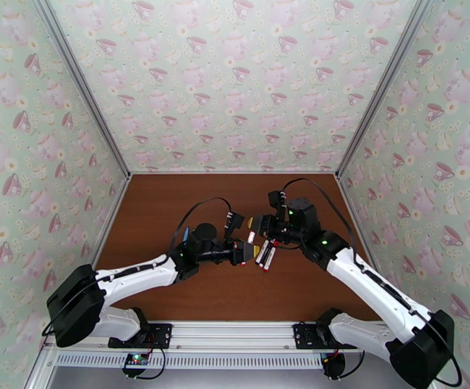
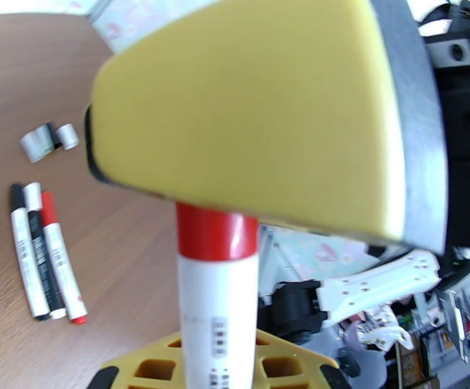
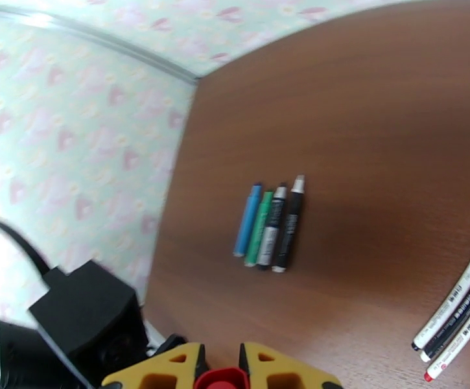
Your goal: Open the pen caps
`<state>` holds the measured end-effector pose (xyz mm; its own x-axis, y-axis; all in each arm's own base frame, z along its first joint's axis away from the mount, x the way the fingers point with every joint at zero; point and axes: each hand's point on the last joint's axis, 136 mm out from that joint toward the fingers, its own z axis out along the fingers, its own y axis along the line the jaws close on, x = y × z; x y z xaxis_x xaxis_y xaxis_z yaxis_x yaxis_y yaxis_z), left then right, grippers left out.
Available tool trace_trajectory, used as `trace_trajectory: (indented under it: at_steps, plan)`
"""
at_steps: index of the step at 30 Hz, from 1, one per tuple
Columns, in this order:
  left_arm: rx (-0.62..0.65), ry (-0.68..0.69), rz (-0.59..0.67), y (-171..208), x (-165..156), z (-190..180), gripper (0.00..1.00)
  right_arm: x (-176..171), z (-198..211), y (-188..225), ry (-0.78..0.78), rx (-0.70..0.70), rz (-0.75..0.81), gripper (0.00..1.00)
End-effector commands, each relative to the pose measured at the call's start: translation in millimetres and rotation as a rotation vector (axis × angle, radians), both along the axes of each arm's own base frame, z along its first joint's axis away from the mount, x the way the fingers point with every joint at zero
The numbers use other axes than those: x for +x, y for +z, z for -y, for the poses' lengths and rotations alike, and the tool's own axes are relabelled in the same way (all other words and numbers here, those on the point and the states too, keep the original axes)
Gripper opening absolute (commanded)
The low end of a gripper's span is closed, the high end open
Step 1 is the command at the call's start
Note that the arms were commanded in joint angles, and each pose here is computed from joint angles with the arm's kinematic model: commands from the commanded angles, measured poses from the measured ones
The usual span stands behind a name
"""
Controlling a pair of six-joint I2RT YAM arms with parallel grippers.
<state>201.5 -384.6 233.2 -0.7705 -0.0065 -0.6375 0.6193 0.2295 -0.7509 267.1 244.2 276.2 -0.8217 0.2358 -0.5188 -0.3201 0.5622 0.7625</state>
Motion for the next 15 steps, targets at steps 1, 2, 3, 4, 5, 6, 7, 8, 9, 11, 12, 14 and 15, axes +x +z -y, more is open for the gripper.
trace_trajectory:
  at_steps: [1, 2, 3, 4, 5, 6, 7, 8, 9, 11, 12, 14, 15]
  plan:
    - [0.010, -0.197, -0.043, -1.4, -41.3, 4.2, 0.04, 15.4, 12.6, 73.1, -0.030, 0.089, 0.256, 0.06]
    - [0.032, -0.184, -0.038, -3.6, -40.6, 4.1, 0.04, 17.4, 16.3, 75.9, -0.049, 0.078, 0.272, 0.06]
    - [0.055, -0.162, -0.030, -7.4, -38.9, 3.3, 0.04, 19.1, 19.8, 77.6, -0.069, 0.069, 0.281, 0.06]
    - [0.083, -0.135, -0.015, -10.8, -36.6, 2.3, 0.03, 22.9, 25.2, 78.0, -0.108, 0.056, 0.277, 0.05]
    - [0.122, -0.104, -0.003, -16.1, -34.1, 0.7, 0.03, 28.1, 32.8, 73.7, -0.165, 0.029, 0.250, 0.05]
    - [0.151, -0.081, 0.017, -18.2, -32.7, 0.5, 0.03, 32.4, 39.7, 71.1, -0.213, 0.007, 0.231, 0.04]
    - [0.193, -0.059, 0.039, -21.9, -32.2, -0.2, 0.03, 36.3, 46.7, 67.7, -0.262, -0.015, 0.207, 0.03]
    - [0.243, -0.031, 0.067, -26.2, -30.4, -1.4, 0.03, 39.5, 53.4, 65.6, -0.306, -0.034, 0.190, 0.03]
    - [0.284, -0.009, 0.097, -27.8, -29.4, -1.8, 0.03, 41.7, 57.8, 65.1, -0.334, -0.045, 0.181, 0.03]
    - [0.362, 0.031, 0.155, -31.1, -27.9, -3.4, 0.02, 45.1, 64.7, 66.4, -0.380, -0.058, 0.172, 0.03]
    - [0.386, 0.042, 0.174, -31.6, -28.0, -3.7, 0.02, 46.4, 67.6, 67.0, -0.398, -0.066, 0.171, 0.03]
    - [0.419, 0.057, 0.202, -32.6, -29.0, -4.1, 0.01, 49.1, 74.1, 69.3, -0.434, -0.087, 0.173, 0.03]
    - [0.426, 0.060, 0.208, -32.8, -29.4, -4.6, 0.01, 50.3, 77.1, 69.1, -0.449, -0.100, 0.174, 0.03]
